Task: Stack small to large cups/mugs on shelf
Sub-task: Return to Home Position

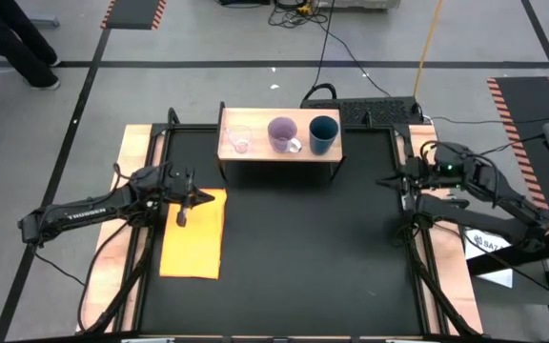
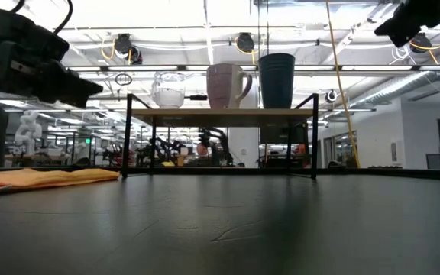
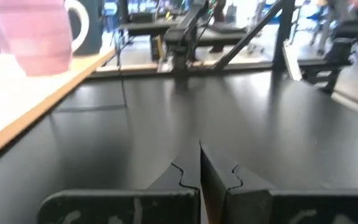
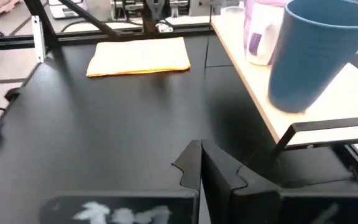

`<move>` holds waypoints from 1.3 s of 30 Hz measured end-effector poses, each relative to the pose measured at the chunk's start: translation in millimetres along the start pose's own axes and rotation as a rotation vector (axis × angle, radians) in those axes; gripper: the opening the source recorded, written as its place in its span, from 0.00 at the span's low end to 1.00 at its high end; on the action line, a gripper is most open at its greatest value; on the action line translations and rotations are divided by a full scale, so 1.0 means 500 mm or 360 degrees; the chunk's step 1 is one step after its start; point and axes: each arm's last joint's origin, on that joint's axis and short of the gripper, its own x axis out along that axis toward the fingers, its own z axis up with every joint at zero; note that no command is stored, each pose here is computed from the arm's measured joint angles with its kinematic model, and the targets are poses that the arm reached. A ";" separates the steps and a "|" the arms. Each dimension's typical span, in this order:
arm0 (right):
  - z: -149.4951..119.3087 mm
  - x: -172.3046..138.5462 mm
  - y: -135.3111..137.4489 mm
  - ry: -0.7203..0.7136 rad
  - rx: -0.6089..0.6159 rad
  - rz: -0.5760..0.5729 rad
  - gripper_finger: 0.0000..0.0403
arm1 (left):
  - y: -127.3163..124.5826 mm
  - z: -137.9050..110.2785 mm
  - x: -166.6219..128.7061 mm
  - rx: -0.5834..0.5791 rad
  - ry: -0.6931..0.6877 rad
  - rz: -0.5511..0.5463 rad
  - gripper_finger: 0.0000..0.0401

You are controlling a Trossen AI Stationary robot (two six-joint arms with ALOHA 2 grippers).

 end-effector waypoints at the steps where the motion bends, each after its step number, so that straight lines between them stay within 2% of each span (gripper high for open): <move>1: -0.009 0.004 0.000 -0.0012 -0.0011 -0.0001 0.00 | 0.000 0.003 0.000 0.0000 -0.0026 -0.0017 0.00; 5: -0.039 0.016 -0.001 -0.0015 -0.0070 -0.0005 0.00 | 0.000 0.012 0.000 0.0001 -0.0096 -0.0025 0.00; 15: -0.043 0.005 0.003 -0.0186 -0.0157 -0.0036 0.00 | 0.000 0.014 -0.001 0.0063 -0.0111 -0.0022 0.00; 17: -0.042 0.004 0.003 -0.0235 -0.0128 -0.0041 0.00 | 0.000 0.015 -0.001 0.0067 -0.0113 -0.0021 0.00; 24: -0.029 0.037 -0.009 -0.0648 0.0147 -0.0003 0.00 | 0.000 0.014 -0.001 0.0068 -0.0112 -0.0020 0.00; 32: -0.084 0.105 -0.020 -0.0649 0.0164 0.0148 0.00 | 0.000 0.015 -0.001 0.0091 -0.0114 -0.0020 0.00; 39: -0.117 0.131 -0.024 -0.0640 0.0095 0.0143 0.00 | 0.001 0.020 -0.001 0.0116 -0.0152 -0.0008 0.00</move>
